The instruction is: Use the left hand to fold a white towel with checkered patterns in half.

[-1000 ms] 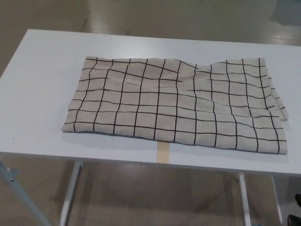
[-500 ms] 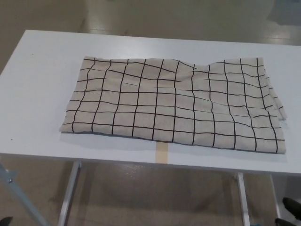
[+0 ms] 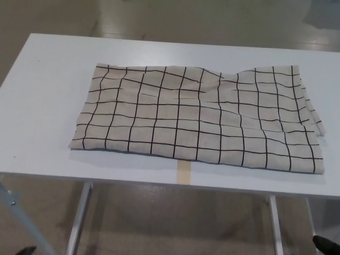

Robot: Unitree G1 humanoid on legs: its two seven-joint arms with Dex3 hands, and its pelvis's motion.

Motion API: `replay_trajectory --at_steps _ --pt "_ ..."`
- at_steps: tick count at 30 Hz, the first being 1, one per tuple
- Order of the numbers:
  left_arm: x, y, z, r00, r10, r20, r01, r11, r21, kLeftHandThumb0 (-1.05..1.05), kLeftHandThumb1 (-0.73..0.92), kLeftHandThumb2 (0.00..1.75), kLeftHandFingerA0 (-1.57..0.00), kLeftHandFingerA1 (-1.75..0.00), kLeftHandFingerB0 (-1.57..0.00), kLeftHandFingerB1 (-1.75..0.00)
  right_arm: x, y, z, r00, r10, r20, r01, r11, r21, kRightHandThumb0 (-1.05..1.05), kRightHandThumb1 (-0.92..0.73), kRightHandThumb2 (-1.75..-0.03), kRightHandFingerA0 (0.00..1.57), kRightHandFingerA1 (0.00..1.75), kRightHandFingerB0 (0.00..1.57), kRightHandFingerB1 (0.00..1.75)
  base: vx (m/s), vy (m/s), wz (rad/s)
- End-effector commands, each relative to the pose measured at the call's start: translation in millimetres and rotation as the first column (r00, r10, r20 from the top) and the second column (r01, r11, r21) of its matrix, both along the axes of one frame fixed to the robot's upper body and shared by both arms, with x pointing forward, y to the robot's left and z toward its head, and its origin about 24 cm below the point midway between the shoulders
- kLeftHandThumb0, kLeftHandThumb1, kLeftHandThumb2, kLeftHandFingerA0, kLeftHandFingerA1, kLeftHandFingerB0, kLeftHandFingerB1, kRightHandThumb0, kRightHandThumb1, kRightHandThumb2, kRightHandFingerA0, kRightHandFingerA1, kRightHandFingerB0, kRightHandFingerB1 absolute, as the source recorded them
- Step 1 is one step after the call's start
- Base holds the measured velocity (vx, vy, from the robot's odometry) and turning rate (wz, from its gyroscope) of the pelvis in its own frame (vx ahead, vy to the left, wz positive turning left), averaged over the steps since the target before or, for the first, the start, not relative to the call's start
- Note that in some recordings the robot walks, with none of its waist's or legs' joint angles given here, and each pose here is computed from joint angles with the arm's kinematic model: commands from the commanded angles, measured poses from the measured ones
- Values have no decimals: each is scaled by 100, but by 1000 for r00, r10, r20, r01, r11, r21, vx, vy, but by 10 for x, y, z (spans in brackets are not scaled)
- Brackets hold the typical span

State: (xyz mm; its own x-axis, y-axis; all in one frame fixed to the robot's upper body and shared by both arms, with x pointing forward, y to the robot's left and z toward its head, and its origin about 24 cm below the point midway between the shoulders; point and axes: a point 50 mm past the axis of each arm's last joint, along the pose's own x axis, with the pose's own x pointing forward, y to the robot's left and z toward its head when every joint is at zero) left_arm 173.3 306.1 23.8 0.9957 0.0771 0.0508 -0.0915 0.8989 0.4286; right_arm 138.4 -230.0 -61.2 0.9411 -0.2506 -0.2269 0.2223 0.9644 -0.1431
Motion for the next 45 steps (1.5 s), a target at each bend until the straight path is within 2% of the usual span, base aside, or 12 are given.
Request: replay_trajectory --at_steps 1,8,13,20,24,25,26,35,45 --pt "160 -169 334 979 -83 186 57 989 137 -61 39 72 0 -9 0 -5 -8 3 -14 1000 1 -4 -1 1000 -12 -46 -72 -61 43 57 45 51 0 0 0" --pt "450 -288 628 942 -217 255 137 945 296 -54 36 69 0 -12 0 -6 -22 -7 -25 1000 2 -13 -2 1000 -13 -45 -72 -61 45 57 45 50 0 0 0" --pt "713 -419 819 919 -291 265 173 903 392 -51 34 67 0 -7 -2 -6 -23 6 -38 1000 -3 -12 3 1000 11 -45 -72 -61 45 57 45 50 0 0 0" --pt "1060 -525 813 916 -366 165 231 816 529 -53 35 72 0 -13 -3 -18 -61 15 -67 1000 -1 -25 1 1000 15 -44 -72 -61 45 57 45 50 0 0 0" --pt "1257 -558 750 926 -374 58 270 759 592 -54 36 74 0 -15 -2 -21 -76 2 -77 999 3 -35 -3 1000 1 -43 -72 -61 45 57 45 50 0 0 0" --pt "1289 -564 745 928 -371 45 272 753 600 -56 45 55 0 -19 -1 -23 -71 3 -76 999 4 -35 -4 1000 -1 -43 -72 -61 45 57 45 50 0 0 0" --pt "1344 -573 741 931 -364 25 273 741 613 -54 36 75 0 -16 0 -23 -58 4 -73 999 5 -33 -5 1000 -2 -43 -72 -61 45 57 45 50 0 0 0" --pt "1679 -746 713 943 -329 -44 268 679 684 -58 37 75 0 -12 0 -22 -48 3 -53 1000 9 -22 -9 1000 2 -43 -72 -62 46 57 46 50 0 0 0" --pt "1852 -908 705 946 -316 -75 262 607 750 -57 37 75 0 -11 0 -20 -42 11 -48 1000 11 -20 -10 1000 9 -43 -73 -61 45 58 47 52 0 0 0"
